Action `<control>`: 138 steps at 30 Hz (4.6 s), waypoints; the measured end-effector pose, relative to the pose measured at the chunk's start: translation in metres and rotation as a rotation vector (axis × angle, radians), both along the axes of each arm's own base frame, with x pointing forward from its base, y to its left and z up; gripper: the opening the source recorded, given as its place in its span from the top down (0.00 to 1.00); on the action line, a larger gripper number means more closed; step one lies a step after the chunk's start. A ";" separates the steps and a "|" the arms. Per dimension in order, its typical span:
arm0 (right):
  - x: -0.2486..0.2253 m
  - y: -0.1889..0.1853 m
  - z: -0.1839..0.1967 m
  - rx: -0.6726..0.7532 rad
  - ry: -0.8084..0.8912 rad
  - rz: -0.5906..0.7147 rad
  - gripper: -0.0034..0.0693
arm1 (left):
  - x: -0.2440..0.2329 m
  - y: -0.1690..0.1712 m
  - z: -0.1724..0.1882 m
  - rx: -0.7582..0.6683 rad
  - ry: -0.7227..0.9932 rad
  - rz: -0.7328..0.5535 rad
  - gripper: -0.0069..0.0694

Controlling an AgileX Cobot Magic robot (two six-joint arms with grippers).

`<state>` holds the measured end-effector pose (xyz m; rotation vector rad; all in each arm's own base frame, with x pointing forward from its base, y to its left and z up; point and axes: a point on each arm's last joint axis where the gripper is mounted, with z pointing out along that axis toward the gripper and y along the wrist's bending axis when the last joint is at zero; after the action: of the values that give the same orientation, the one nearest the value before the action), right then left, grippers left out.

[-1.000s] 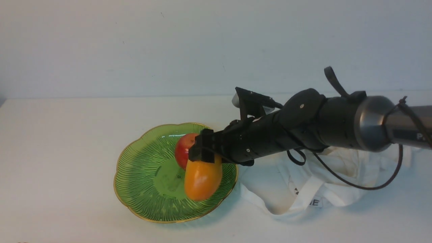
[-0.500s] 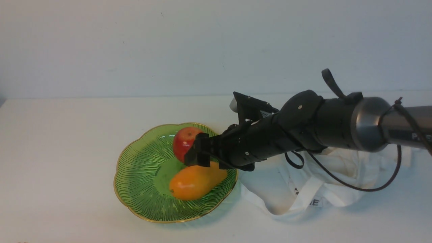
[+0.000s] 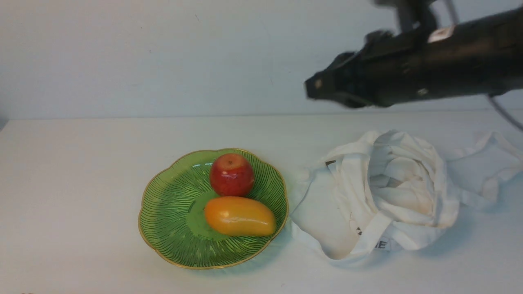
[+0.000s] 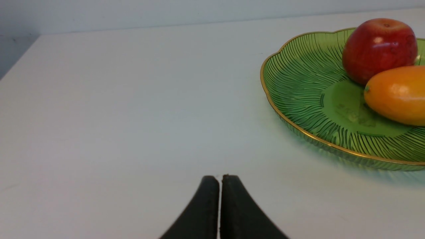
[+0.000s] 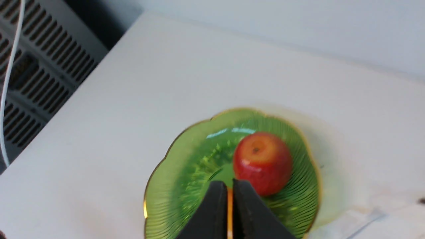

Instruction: Take the fruit out of the cloth bag on the white table and place them on a plate.

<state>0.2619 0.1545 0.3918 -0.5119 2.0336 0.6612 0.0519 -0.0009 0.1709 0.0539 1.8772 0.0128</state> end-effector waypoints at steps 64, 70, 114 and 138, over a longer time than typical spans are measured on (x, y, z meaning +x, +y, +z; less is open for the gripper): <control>-0.209 -0.150 -0.152 -0.107 -0.584 -0.617 0.97 | 0.000 0.000 0.000 0.000 0.000 0.000 0.92; -0.206 -0.153 -0.210 -0.206 -0.380 -0.658 0.97 | 0.000 0.000 0.000 0.000 0.000 0.000 0.92; -0.207 -0.150 -0.212 -0.216 -0.368 -0.600 0.97 | 0.000 0.000 0.000 0.001 0.000 0.000 0.92; -0.207 -0.150 -0.212 -0.216 -0.368 -0.600 0.97 | 0.000 0.000 0.000 0.001 0.000 0.000 0.92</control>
<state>0.0547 0.0040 0.1802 -0.1093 1.7788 -0.0172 0.0519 -0.0009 0.1709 0.0544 1.8772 0.0132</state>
